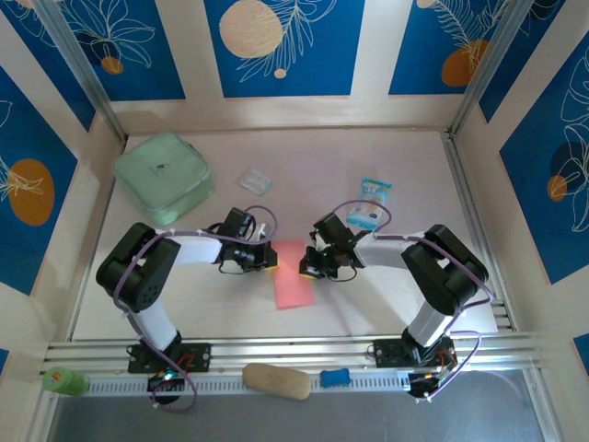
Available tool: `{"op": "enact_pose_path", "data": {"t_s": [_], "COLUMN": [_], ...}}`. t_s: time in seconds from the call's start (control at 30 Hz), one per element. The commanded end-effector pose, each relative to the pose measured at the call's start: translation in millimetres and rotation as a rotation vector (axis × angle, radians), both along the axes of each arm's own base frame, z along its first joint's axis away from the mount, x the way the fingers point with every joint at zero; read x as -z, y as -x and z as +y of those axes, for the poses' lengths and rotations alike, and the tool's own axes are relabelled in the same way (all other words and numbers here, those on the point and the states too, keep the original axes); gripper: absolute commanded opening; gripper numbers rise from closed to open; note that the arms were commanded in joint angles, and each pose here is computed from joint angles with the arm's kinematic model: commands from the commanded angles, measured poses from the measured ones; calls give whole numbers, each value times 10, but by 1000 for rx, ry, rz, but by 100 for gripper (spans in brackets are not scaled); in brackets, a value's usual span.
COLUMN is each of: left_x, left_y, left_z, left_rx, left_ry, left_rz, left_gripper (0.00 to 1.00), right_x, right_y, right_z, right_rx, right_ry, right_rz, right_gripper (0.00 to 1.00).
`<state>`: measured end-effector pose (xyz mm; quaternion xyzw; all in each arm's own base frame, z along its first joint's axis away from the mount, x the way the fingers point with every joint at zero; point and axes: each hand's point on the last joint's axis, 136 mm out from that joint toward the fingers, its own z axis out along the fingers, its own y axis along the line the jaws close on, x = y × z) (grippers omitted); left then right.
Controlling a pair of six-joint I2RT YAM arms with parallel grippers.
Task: Fold a paper plane with a square sheet of paper (pick it up from the middle)
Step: First fold a square sheet of paper at the bottom-center of the table.
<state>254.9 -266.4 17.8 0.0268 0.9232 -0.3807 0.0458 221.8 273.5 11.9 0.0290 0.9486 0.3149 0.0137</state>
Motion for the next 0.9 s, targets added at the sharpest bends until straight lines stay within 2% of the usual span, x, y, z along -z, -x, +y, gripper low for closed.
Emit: {"op": "enact_pose_path", "data": {"t_s": [0.0,0.27,0.43,0.7,0.87], "left_x": [137,-281,-184,207,165], "left_y": [67,-196,-340,-423,-456], "left_z": [67,-87,-94,13,35], "left_rx": [-3,10,-1,-62,-90], "left_ry": [-25,39,42,19,32], "left_rz": [42,-30,-12,59,66], "left_gripper": [0,0,0,0,0], "right_x": [396,381,382,367,363], "right_y": [366,349,354,363,369], "right_z": [-450,-447,-448,-449,-457], "right_rx": [18,19,19,15,15], "right_ry": [198,194,194,191,192], "right_rz": [144,141,142,144,143], "right_gripper": [0,0,0,0,0]}}
